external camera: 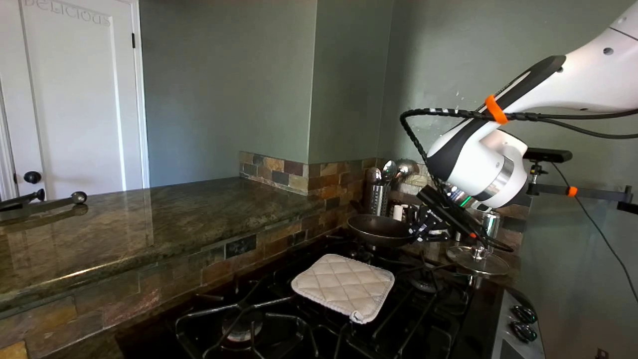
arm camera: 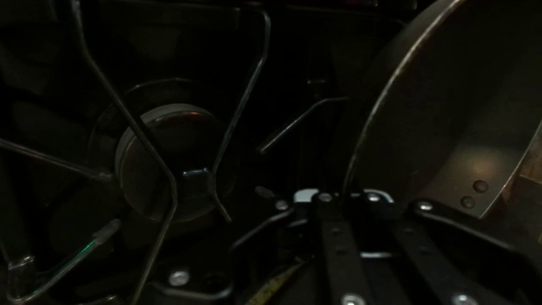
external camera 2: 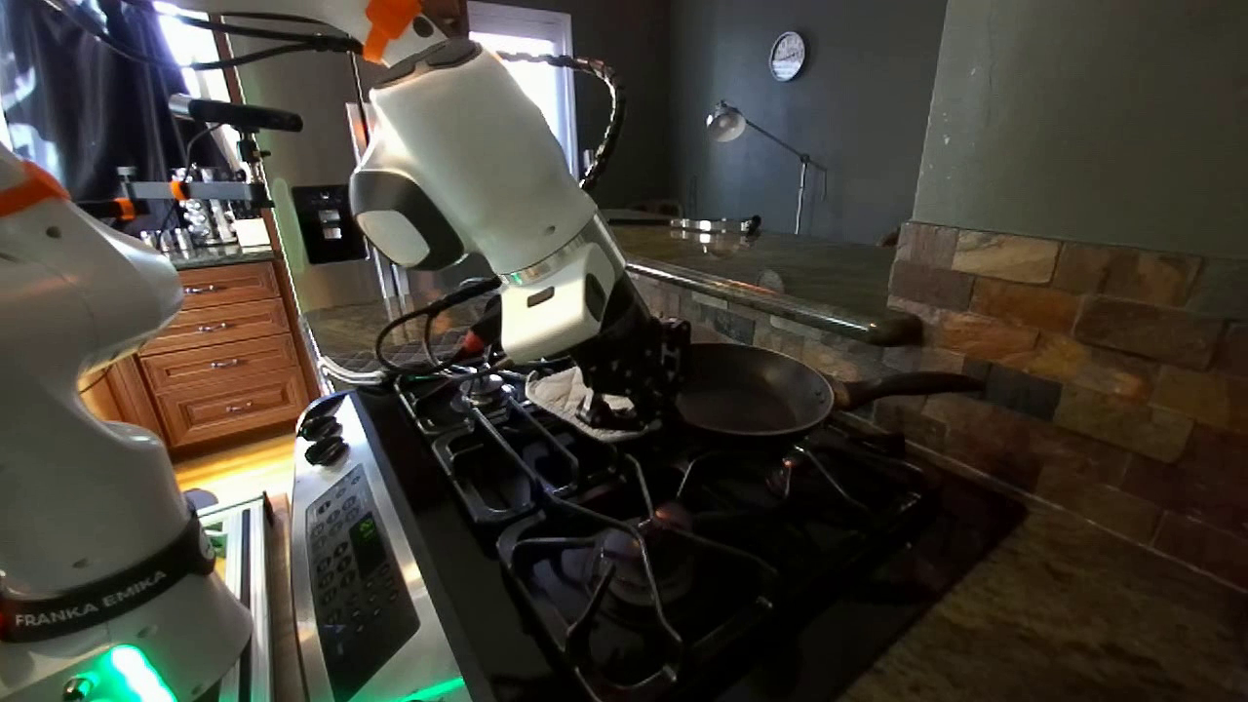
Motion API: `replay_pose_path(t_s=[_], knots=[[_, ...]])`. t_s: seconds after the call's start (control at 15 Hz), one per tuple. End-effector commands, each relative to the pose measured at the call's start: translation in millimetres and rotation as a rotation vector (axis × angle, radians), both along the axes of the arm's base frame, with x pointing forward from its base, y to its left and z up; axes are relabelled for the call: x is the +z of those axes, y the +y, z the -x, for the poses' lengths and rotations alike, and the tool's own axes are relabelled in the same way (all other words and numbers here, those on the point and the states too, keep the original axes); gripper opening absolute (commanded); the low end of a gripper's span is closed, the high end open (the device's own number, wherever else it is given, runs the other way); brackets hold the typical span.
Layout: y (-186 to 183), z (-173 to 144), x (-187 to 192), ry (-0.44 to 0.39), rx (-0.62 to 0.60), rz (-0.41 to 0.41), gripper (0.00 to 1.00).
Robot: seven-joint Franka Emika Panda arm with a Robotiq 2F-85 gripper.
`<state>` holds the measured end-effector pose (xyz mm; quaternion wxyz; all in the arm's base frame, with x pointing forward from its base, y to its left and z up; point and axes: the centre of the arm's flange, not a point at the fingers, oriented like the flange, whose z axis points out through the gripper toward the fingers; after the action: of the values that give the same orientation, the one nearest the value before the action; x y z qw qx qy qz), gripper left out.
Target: Move the pan to the top right stove plate
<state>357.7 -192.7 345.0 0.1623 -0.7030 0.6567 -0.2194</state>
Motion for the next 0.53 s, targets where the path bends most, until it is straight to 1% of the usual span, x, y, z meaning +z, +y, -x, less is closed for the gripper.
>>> replay_pose_path(t_s=[0.0, 0.47], knots=[[7.4, 0.5, 0.5, -0.001, -0.042, 0.019, 0.02], [4.4, -10.4, -4.7, 0.0, -0.105, 0.045, 0.02]])
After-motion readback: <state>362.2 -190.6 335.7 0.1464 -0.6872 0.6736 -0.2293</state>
